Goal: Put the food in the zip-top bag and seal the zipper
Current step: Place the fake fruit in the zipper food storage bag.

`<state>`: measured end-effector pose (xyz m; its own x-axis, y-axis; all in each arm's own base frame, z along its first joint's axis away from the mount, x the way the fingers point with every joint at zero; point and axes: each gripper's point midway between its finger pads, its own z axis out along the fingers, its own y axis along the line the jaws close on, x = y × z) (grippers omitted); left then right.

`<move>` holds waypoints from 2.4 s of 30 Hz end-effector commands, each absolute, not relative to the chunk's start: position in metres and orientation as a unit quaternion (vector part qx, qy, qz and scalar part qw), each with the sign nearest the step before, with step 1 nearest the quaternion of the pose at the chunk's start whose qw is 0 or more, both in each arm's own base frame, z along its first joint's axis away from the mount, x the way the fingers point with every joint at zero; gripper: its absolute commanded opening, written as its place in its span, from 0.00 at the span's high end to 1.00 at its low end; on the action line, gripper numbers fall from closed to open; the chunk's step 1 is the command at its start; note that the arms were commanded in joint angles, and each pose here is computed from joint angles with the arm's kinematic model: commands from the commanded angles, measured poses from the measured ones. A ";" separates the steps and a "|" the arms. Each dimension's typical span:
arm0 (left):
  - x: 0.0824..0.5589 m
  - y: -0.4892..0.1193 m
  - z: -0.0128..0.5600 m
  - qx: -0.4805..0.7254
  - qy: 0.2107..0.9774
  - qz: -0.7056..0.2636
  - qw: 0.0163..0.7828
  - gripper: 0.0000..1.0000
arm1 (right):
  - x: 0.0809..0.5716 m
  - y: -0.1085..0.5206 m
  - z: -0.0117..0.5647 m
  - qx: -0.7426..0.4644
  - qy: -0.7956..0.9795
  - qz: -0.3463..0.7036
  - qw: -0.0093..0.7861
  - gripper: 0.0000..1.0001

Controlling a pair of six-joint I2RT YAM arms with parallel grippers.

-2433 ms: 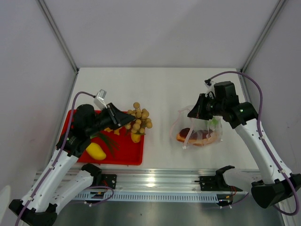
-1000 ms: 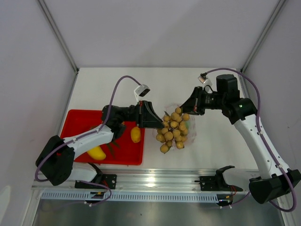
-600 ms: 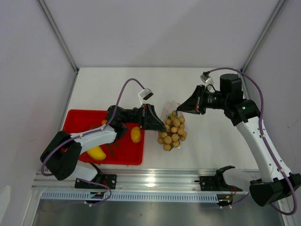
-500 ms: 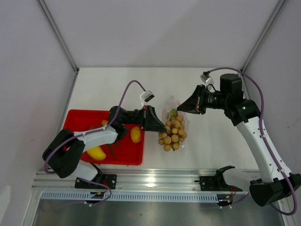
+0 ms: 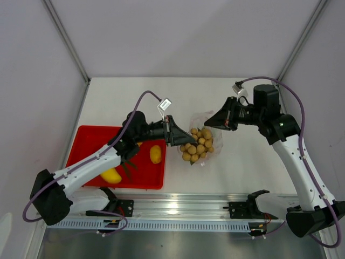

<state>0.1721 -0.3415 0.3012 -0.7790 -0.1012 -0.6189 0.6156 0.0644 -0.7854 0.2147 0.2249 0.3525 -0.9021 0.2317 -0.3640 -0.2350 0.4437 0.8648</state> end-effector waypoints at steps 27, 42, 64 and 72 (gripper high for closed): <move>0.222 -0.349 0.269 0.132 0.843 -0.385 0.351 0.87 | 0.220 0.219 0.345 0.007 0.842 0.460 0.282 1.00; 0.239 -0.339 0.276 0.112 0.876 -0.250 0.396 0.78 | 0.229 0.206 0.330 0.021 0.861 0.410 0.300 1.00; 0.253 -0.369 0.263 0.189 0.874 -0.213 0.395 0.74 | 0.236 0.189 0.364 0.023 0.865 0.346 0.362 1.00; 0.215 -0.360 0.288 0.214 0.845 -0.285 0.398 0.18 | 0.240 0.178 0.345 0.035 0.878 0.309 0.364 1.00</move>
